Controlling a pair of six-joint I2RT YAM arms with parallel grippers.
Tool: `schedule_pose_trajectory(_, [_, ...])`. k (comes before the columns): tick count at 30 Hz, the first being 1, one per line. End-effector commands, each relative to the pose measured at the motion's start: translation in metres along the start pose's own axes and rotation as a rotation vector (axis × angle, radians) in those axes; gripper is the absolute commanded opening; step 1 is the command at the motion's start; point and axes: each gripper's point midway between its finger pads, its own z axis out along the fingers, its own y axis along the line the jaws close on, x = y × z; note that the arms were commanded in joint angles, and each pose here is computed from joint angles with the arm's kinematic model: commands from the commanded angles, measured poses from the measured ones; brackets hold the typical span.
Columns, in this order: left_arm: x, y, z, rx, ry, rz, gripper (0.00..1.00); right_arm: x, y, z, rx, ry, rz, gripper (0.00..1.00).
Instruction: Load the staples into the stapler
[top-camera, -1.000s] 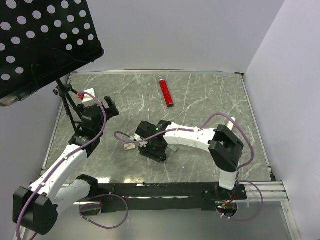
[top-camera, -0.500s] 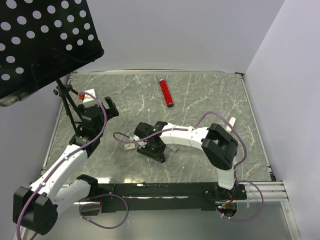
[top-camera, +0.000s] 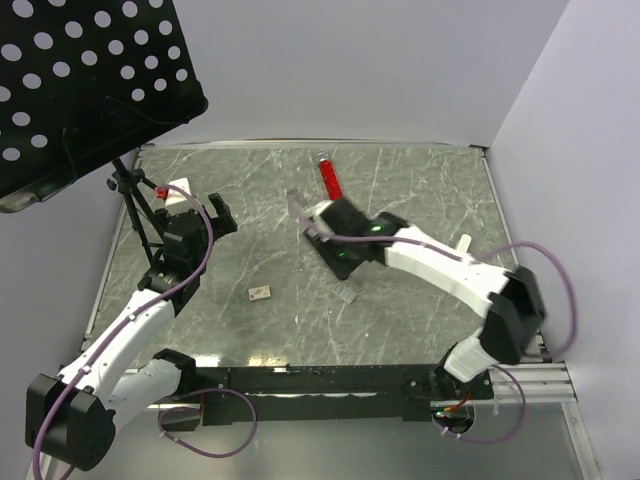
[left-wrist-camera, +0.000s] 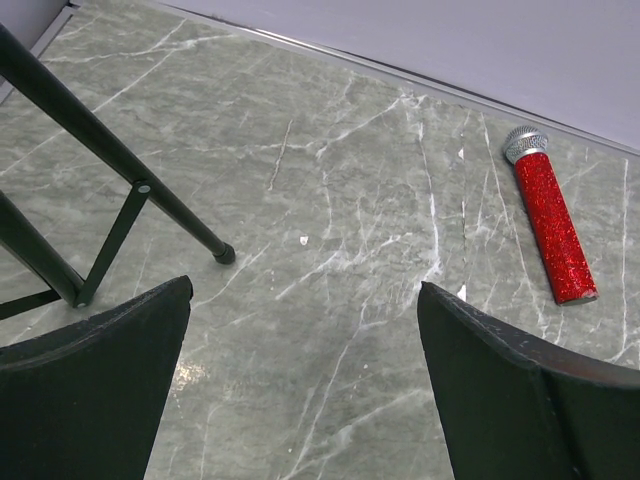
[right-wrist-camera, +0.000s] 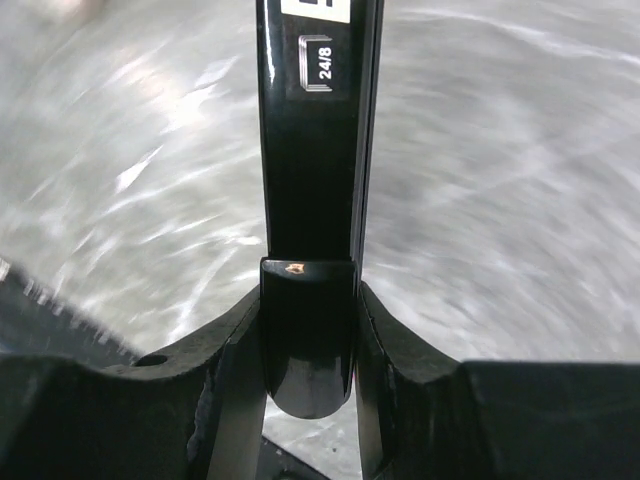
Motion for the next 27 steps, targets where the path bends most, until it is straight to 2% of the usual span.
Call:
schedule_pose_trajectory(1, [-0.025, -0.004, -0.006, 0.011, -0.082, -0.019, 0.99, 0.015, -0.082, -0.025, 0.242, -0.092, 0.314, 0.19])
schedule_pose_trajectory(4, [-0.028, -0.004, -0.008, 0.013, -0.093, -0.016, 0.99, 0.045, -0.131, -0.026, 0.366, -0.065, 0.52, 0.2])
schedule_pose_trajectory(9, [-0.032, -0.008, -0.013, 0.028, -0.106, -0.016, 0.99, 0.089, -0.193, -0.019, 0.476, -0.041, 0.835, 0.22])
schedule_pose_trajectory(16, [-0.036, -0.013, -0.018, 0.05, -0.118, -0.021, 0.99, 0.122, -0.255, 0.008, 0.579, 0.012, 1.07, 0.25])
schedule_pose_trajectory(22, [-0.038, -0.014, -0.022, 0.059, -0.123, -0.031, 0.99, 0.121, -0.282, 0.032, 0.578, 0.045, 1.209, 0.27])
schedule_pose_trajectory(24, [-0.039, -0.014, -0.023, 0.062, -0.127, -0.035, 0.99, 0.12, -0.282, 0.04, 0.549, 0.052, 1.237, 0.31])
schedule_pose_trajectory(27, [-0.041, -0.013, -0.024, 0.057, -0.131, -0.037, 0.99, 0.114, -0.278, 0.04, 0.515, 0.029, 1.247, 0.48])
